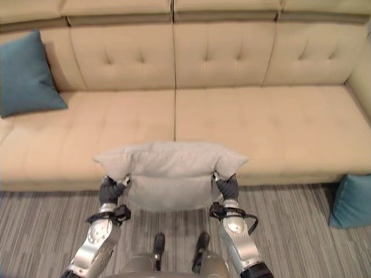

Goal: Pick up all the scattered cushions and arrange them neatly on the sofa.

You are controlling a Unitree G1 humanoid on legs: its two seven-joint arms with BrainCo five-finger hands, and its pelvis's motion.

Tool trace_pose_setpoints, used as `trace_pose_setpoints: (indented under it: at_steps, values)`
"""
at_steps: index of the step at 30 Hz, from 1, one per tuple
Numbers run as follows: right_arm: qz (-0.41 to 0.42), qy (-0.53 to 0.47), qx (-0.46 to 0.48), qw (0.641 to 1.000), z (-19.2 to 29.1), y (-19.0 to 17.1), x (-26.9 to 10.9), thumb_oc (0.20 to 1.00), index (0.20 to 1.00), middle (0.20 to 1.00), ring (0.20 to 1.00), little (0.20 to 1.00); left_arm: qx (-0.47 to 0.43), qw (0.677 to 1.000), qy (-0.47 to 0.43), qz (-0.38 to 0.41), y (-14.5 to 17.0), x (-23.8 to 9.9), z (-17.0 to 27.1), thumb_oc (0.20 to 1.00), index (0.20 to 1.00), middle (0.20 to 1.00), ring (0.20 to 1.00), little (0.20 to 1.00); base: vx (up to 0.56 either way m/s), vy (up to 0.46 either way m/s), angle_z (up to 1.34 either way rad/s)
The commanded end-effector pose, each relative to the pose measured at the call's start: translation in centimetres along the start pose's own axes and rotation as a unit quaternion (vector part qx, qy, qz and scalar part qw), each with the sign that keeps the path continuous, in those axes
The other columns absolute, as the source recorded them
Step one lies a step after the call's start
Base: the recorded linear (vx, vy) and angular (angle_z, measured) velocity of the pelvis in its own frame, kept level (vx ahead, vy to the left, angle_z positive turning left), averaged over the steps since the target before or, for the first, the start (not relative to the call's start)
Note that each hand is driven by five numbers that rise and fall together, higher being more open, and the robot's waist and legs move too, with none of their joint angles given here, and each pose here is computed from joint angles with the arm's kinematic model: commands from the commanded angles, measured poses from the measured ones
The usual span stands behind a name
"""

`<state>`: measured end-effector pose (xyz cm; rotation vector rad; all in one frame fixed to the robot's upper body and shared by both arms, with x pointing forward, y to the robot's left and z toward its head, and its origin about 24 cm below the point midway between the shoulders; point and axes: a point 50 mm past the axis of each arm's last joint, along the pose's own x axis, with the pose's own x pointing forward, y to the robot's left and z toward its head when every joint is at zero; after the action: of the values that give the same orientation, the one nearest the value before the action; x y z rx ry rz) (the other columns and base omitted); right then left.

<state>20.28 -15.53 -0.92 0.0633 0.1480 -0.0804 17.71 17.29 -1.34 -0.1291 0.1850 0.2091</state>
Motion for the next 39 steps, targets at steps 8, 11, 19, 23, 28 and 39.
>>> trace_pose_setpoints:
  at_steps: [8,11,19,23,28,39]
  values:
    - [0.101,-0.239,-0.048,0.965,10.7,3.2,5.8,0.2,0.2,0.2,0.2,0.2,0.022,0.977,-0.197,-0.083,-3.2,6.1,8.7,0.2,0.2,0.2,0.2,0.2,0.08,0.189,-0.32]
    - [0.097,-0.236,-0.054,0.966,10.3,3.1,5.7,0.2,0.2,0.2,0.2,0.2,0.016,0.975,-0.202,-0.093,-3.8,6.0,8.8,0.2,0.2,0.2,0.2,0.2,0.07,0.021,0.03]
    - [0.05,-0.229,-0.072,0.97,10.0,0.1,5.4,0.2,0.2,0.2,0.2,0.2,-0.013,0.97,-0.207,-0.127,-5.9,6.1,9.3,0.2,0.2,0.2,0.2,0.2,0.19,-0.212,0.85]
    - [0.04,-0.229,-0.068,0.97,10.1,-0.6,5.2,0.2,0.2,0.2,0.2,0.2,-0.007,0.97,-0.193,-0.15,-6.6,6.0,8.9,0.2,0.2,0.2,0.2,0.2,0.07,-0.018,0.57]
    - [0.043,-0.218,-0.064,0.973,9.6,0.0,5.2,0.2,0.2,0.2,0.2,0.2,0.007,0.97,-0.192,-0.148,-6.0,5.9,8.8,0.2,0.2,0.2,0.2,0.2,0.24,0.125,0.03]
    - [0.086,-0.23,-0.056,0.968,10.2,2.5,5.6,0.2,0.2,0.2,0.2,0.2,0.026,0.968,-0.21,-0.135,-4.9,5.8,9.5,0.2,0.2,0.2,0.2,0.2,0.11,0.109,-0.24]
